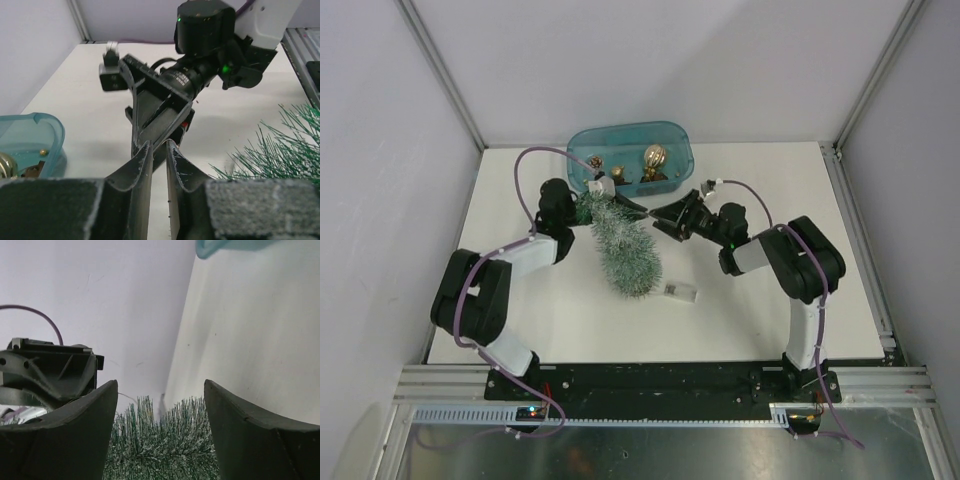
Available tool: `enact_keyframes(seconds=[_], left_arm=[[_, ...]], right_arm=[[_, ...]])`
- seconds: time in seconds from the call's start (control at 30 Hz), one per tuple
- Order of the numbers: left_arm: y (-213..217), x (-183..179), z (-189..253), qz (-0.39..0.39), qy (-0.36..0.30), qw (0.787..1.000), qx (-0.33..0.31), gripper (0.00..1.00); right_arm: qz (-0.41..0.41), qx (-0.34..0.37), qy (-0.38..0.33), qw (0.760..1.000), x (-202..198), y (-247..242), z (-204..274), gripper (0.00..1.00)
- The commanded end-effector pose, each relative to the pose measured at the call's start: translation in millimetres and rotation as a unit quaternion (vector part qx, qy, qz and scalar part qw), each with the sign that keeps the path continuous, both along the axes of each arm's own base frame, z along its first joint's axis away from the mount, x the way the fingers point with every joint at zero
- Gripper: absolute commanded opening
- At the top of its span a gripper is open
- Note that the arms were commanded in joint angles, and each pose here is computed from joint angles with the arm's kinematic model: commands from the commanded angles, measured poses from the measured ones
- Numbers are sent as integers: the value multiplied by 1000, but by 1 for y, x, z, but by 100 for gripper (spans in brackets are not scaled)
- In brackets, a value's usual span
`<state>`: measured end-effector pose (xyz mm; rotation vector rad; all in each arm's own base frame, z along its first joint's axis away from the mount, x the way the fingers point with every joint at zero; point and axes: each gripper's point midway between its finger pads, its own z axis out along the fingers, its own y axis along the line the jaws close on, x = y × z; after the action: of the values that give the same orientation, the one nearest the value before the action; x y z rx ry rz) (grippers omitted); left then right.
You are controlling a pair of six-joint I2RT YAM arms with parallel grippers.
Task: Decorate the small christmas tree
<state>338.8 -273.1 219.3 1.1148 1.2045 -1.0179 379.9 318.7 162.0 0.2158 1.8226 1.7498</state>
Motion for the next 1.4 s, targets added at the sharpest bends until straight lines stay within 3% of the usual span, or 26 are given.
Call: enact_keyframes(seconds=[0.0,0.33,1.07,1.23,1.3,1.37], left_arm=[[-4,1,15,-41,-50,998,-6,21],[-6,-7,13,-46,-43,998,-8,20],[-2,-8,10,-20,-52,998,-12,18],[0,-6,9,-12,-53,998,-11,17],[0,-6,9,-11,-54,998,-11,17],[0,-5,9,-9,-56,998,-11,17]], right_arm=[[33,123,-69,990,-12,-2,65,74],[26,146,-78,986,-6,-1,81,68],[53,153,-78,984,-32,1,92,20],[40,144,-72,986,-36,-15,86,19],[38,140,-72,987,-38,-21,85,24],[37,138,-71,987,-41,-26,85,37]])
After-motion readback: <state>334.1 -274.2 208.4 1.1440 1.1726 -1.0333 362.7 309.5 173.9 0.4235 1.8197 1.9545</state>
